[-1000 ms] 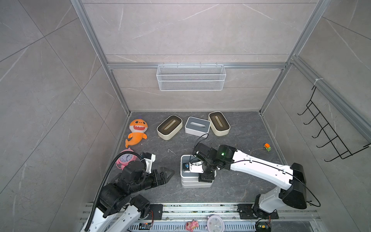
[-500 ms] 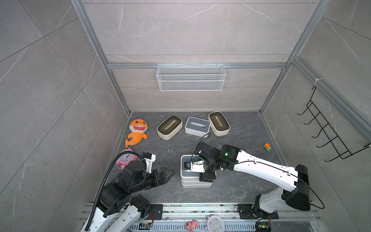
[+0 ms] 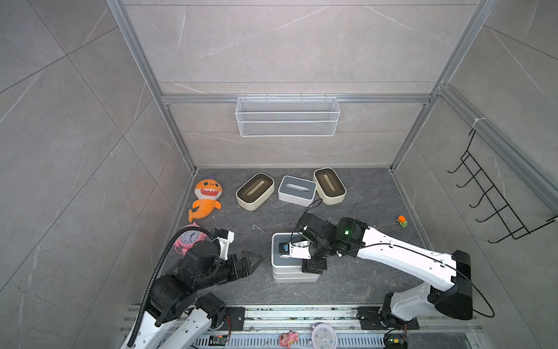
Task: Stack the tissue boxes
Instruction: Place the tissue box at the tissue box, then pick up the tissue box from the center of the board.
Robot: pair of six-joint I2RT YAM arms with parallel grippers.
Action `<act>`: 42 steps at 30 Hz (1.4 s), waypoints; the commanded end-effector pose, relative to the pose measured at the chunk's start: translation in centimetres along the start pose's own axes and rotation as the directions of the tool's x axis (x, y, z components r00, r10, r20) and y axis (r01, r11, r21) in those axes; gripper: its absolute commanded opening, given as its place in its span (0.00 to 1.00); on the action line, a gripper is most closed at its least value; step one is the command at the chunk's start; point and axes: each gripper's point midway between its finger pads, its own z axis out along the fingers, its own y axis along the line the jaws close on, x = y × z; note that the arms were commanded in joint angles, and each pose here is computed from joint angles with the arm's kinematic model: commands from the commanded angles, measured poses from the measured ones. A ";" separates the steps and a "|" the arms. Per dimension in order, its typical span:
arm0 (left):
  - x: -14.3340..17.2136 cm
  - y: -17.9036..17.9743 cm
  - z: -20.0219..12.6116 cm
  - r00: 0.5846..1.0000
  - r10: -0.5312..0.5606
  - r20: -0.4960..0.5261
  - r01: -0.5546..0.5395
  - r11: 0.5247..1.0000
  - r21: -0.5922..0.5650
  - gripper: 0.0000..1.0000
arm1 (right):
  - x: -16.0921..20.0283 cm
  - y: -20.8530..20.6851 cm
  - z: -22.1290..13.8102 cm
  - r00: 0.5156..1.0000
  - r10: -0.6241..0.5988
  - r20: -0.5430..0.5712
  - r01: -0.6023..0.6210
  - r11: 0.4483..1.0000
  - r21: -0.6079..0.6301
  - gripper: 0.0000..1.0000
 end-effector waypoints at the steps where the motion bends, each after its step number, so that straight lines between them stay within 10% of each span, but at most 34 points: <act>1: -0.3 -1.5 -0.7 1.000 0.027 0.003 -0.027 0.998 0.051 1.00 | 0.7 0.7 -1.1 1.000 -0.008 -0.002 0.008 1.000 -0.003 0.72; 28: -4.6 -5.5 0.5 0.991 0.136 -0.016 -0.135 0.991 0.009 1.00 | -2.2 -4.5 -8.6 0.948 0.189 0.257 -0.229 0.964 0.134 0.74; 42: -15.7 -7.9 2.0 0.908 0.400 0.125 -0.351 0.890 -0.292 1.00 | 4.3 -22.6 -9.0 0.703 0.586 0.403 -0.710 0.611 0.351 0.84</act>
